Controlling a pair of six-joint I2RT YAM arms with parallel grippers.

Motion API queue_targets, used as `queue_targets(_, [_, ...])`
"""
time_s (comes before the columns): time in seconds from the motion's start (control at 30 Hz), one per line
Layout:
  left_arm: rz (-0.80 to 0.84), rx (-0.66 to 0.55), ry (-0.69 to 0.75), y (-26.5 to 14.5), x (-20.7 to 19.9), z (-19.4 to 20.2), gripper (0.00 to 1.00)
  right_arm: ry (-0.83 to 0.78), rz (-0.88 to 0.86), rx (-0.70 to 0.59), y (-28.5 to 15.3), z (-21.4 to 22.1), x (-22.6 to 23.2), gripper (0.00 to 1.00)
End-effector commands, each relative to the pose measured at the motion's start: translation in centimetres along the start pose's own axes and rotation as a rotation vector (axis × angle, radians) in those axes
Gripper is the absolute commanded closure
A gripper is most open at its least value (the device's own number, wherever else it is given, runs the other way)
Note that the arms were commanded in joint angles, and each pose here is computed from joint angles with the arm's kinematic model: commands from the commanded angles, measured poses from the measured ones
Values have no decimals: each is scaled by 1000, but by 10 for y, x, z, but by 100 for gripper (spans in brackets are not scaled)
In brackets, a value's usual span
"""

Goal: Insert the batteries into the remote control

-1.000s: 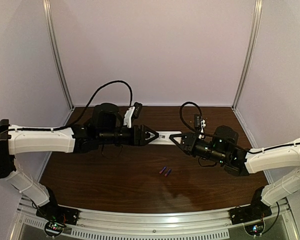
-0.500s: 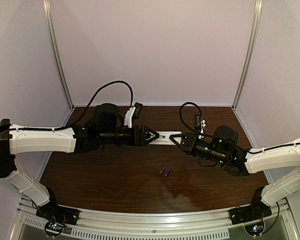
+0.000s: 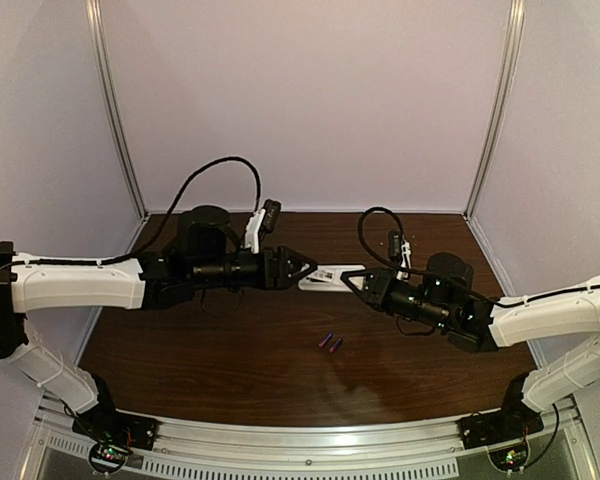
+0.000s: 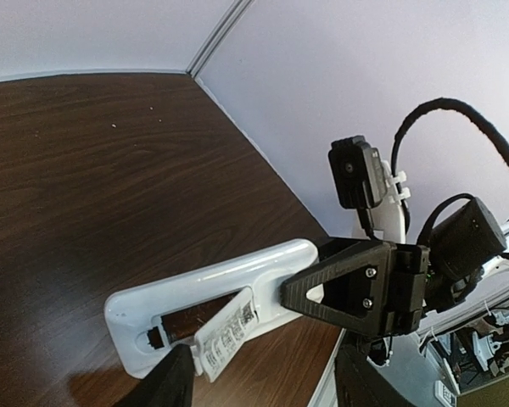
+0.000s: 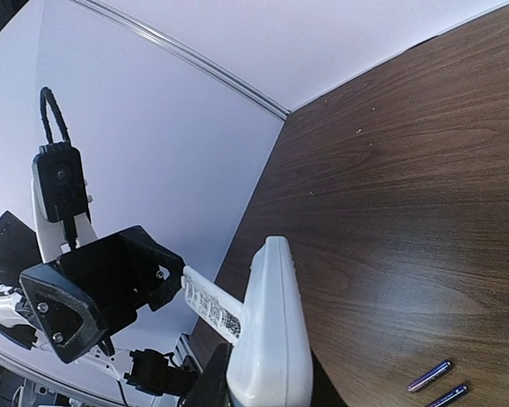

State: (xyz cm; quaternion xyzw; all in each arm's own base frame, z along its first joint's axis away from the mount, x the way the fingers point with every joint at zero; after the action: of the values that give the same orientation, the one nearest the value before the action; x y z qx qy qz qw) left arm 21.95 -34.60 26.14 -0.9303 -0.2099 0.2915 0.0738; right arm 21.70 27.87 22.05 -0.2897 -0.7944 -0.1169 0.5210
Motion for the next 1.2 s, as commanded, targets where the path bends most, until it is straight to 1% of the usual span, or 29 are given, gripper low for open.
queue_targets(0.0, [-37,-14,-31,-4,10,4,41,-13,14,-26,5,-2,-3,100])
queue_targets(0.17, [-112,-22,-92,-14,41,12,40,-11,37,-34,12,-4,-15,100])
queue_targets(0.3, [-182,-22,-87,-21,61,15,40,-35,44,-32,25,-6,-22,100])
queue_targets(0.47, [-247,6,-65,-31,85,25,35,-74,61,-15,47,-9,-32,100])
queue_targets(0.57, [-296,81,12,-35,92,34,31,-73,75,-1,51,-14,-41,100])
queue_targets(0.63, [-294,134,74,-36,93,40,29,-77,72,13,48,-19,-45,100])
queue_targets(0.8, [-265,225,192,-33,85,52,29,-112,98,25,24,-31,-49,100])
queue_targets(0.93, [-293,358,277,-14,78,69,33,-127,131,25,-2,-39,-54,100])
queue_targets(1.07, [-260,426,315,10,69,81,42,-120,141,22,-26,-45,-58,100])
queue_targets(1.17, [-246,468,335,25,66,89,48,-127,105,27,-42,-47,-55,100])
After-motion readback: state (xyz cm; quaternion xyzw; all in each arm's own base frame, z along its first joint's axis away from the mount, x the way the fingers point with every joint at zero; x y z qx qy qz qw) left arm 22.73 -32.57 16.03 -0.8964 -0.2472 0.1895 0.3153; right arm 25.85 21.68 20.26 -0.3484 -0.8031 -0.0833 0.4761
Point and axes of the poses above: each gripper's point midway between its finger pads, its own y axis out along the fingers, its own x axis along the line the jaws close on, z = x × y, the point moved 6 cm from there along -y, back along the fingers, and after that the axes turned 8 degrees about y, right-handed, at the moved point
